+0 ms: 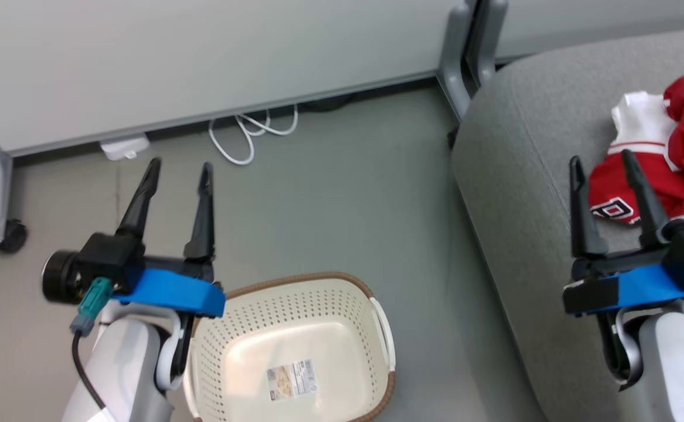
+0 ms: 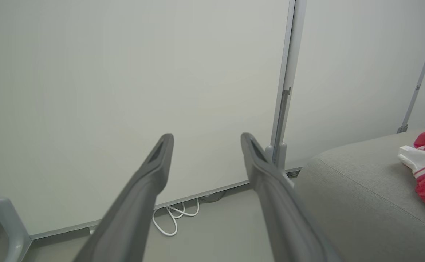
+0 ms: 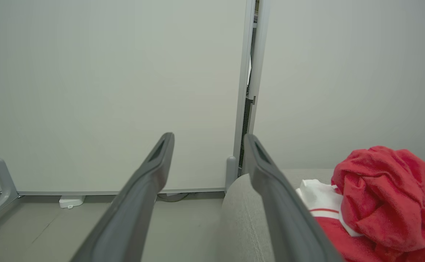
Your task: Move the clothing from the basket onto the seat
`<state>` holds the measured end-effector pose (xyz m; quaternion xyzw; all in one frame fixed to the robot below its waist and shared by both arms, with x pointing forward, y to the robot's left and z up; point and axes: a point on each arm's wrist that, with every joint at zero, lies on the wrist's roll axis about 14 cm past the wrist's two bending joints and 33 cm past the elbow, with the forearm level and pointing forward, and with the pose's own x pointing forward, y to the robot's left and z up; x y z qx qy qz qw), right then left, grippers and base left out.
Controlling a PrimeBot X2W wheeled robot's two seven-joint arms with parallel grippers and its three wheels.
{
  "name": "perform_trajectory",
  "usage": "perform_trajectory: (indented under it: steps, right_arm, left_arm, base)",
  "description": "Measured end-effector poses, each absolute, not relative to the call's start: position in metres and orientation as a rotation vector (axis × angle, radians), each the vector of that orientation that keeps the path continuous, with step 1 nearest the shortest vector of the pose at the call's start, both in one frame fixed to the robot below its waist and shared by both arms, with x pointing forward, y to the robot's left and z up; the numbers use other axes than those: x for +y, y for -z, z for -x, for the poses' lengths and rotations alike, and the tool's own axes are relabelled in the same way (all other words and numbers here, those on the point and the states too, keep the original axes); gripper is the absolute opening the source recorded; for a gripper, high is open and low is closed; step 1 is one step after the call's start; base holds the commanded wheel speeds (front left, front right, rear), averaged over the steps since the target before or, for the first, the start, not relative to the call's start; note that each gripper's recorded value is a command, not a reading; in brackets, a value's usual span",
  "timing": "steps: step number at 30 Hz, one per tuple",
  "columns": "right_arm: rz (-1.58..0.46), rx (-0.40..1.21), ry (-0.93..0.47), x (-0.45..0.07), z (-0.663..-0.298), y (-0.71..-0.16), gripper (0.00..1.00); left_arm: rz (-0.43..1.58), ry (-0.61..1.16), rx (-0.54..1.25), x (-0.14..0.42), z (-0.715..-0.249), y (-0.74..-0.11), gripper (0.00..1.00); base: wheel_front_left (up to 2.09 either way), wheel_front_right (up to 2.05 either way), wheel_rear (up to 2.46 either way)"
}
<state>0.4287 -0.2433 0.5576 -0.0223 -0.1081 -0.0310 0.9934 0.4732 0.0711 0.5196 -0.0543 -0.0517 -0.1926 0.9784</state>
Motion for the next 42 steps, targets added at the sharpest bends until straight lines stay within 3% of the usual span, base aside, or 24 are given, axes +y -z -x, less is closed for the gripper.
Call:
perform_trajectory:
  steps: [13, 42]
  right_arm:
    - [-0.026, -0.174, -0.042, -0.198, -0.41, -0.542, 1.0]
    - [-0.092, -0.068, -0.084, -0.173, -0.397, -0.506, 1.0]
  left_arm:
    - [0.092, 0.187, -0.105, 0.138, -0.427, -0.52, 1.0]
    - [0.098, 0.09, -0.05, 0.168, -0.397, -0.499, 1.0]
  base:
    - [0.0, 0.0, 0.0]
    - [0.0, 0.0, 0.0]
